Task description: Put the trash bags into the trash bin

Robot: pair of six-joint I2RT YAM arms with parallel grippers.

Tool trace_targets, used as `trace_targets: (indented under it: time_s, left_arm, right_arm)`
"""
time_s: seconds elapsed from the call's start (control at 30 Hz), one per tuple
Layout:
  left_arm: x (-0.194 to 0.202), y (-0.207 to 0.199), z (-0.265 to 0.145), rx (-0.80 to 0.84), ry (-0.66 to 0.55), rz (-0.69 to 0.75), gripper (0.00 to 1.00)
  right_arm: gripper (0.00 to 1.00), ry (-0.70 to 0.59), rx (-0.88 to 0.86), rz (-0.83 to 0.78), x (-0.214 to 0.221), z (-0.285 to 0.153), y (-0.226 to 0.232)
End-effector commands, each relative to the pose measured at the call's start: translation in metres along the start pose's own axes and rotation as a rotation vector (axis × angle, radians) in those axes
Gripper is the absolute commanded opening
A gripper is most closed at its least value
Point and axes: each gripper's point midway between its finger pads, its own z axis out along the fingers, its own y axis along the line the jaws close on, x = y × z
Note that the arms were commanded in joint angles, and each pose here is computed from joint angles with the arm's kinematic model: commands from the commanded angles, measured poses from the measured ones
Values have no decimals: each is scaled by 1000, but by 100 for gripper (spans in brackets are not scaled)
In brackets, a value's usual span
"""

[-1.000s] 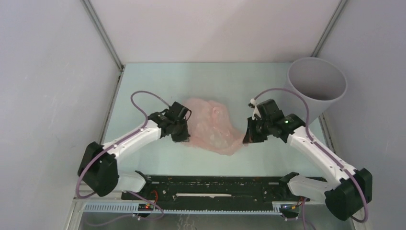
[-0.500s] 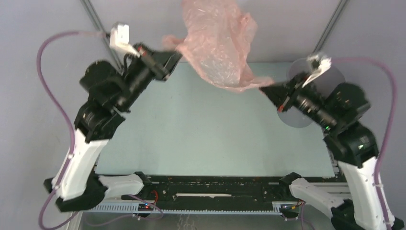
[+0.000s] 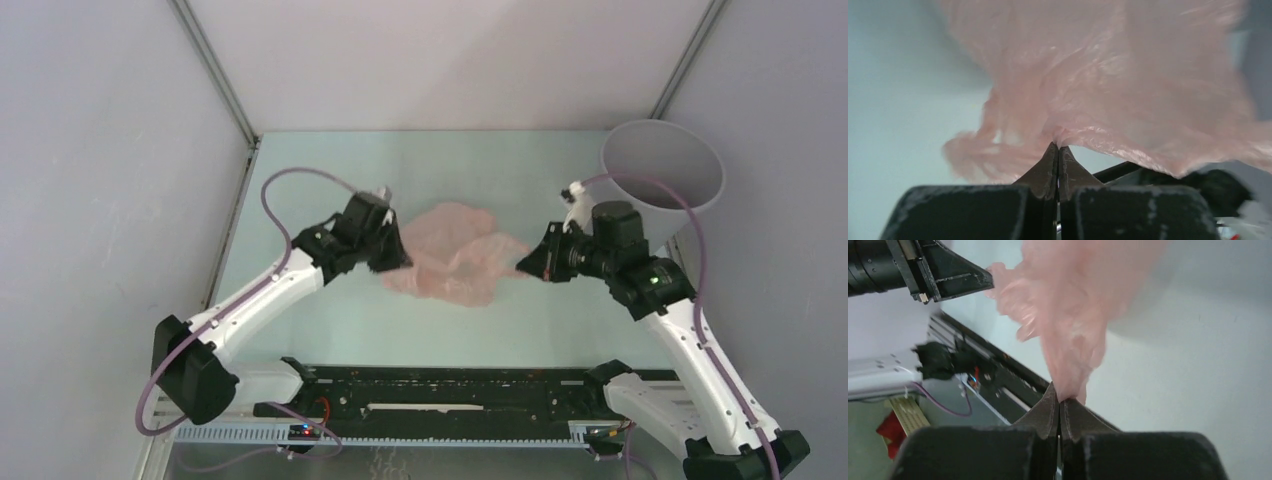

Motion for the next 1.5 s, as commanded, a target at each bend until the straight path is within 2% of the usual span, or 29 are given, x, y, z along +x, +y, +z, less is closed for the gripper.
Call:
trace_targets:
  time_s: [0.0,0.1,0.2,0.37,0.47,0.57,0.63,0.77,0.87,0.93,1.03,1.07,1.13,1.17,1.2,1.27,1.37,1.47]
  left_arm:
    - [-75,-90,-40,239,-148,97,0]
    - [-84,-120,-50,325,-118,87,0]
    - [-88,-140,-65,424,-147,92,3]
    - [-73,-119,-55,423,-141,100,18]
    - [-62,-101,-50,396,-112,129,30]
    - [-60,-75,-53,321,-127,163,47]
    - [-65,-59,-58,278,-166,172,61]
    - [-71,-39,-69,257,-232,196,81]
    - [-69,-19,-70,242,-297,192,89]
    - [-69,-17,-71,298,-341,156,92]
    - [-53,-5,-47,372,-305,63,92]
    - [-46,-5,-38,410,-279,32,88]
    - [-36,-10,-23,499,-249,-28,66]
    - [-33,-13,-16,549,-251,-60,60]
    - [-29,-17,-12,602,-249,-99,59]
    - [-21,-25,-4,656,-231,-118,61]
    - [-3,-33,8,633,-205,4,77]
    - [6,-40,4,607,-311,138,87]
  right_arm:
    - [0,-104,-68,-45,-48,-7,18]
    - [0,-133,-79,-10,-63,-14,18]
    - [0,-171,-65,-10,-72,-24,17]
    - [0,-168,-10,17,-66,-31,7]
    - [0,-174,27,47,-67,-39,4]
    - [0,-181,52,67,-71,-46,5]
    - [0,-172,41,79,-73,-47,9]
    - [0,-174,42,79,-80,-47,11]
    - [0,-182,61,72,-89,-49,9]
    - [0,-182,57,82,-95,-51,12]
    - [0,-176,30,119,-103,-51,20]
    - [0,-173,21,136,-106,-51,22]
    - [0,-172,21,168,-111,-50,23]
    - [0,-176,34,184,-114,-50,22]
    - [0,-182,44,199,-117,-51,21]
    - [0,-189,61,227,-123,-52,17]
    - [0,-187,56,262,-130,-52,16]
    - [0,-171,32,297,-136,-51,13]
